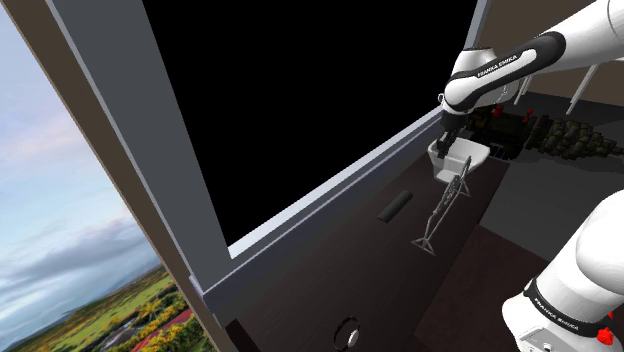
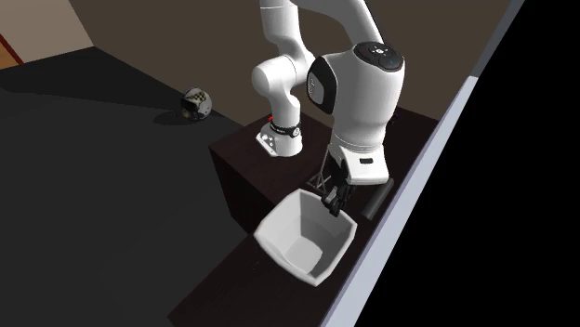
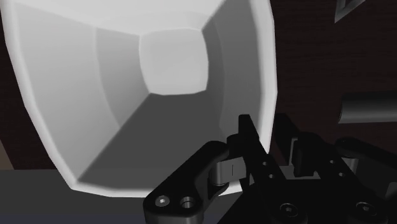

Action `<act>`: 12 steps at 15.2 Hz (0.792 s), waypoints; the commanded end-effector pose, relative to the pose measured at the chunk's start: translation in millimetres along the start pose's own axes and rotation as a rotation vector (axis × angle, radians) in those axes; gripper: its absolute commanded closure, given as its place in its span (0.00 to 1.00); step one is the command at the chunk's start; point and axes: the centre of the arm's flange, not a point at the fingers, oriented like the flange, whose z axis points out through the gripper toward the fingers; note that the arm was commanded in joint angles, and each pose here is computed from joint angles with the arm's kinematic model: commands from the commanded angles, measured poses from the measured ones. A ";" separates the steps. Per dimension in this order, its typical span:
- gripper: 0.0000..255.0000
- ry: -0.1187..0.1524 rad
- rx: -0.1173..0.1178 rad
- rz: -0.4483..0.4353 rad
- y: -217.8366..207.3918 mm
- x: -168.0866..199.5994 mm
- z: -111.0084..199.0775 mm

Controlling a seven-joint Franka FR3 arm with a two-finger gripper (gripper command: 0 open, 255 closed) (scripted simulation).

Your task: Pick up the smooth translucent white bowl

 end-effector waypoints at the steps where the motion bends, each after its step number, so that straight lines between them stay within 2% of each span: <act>1: 1.00 -0.002 0.000 0.000 0.2 -0.4 0.9; 4: 1.00 -0.002 0.000 0.000 0.4 0.3 -0.1; 12: 1.00 -0.002 0.000 0.000 2.8 0.9 -42.3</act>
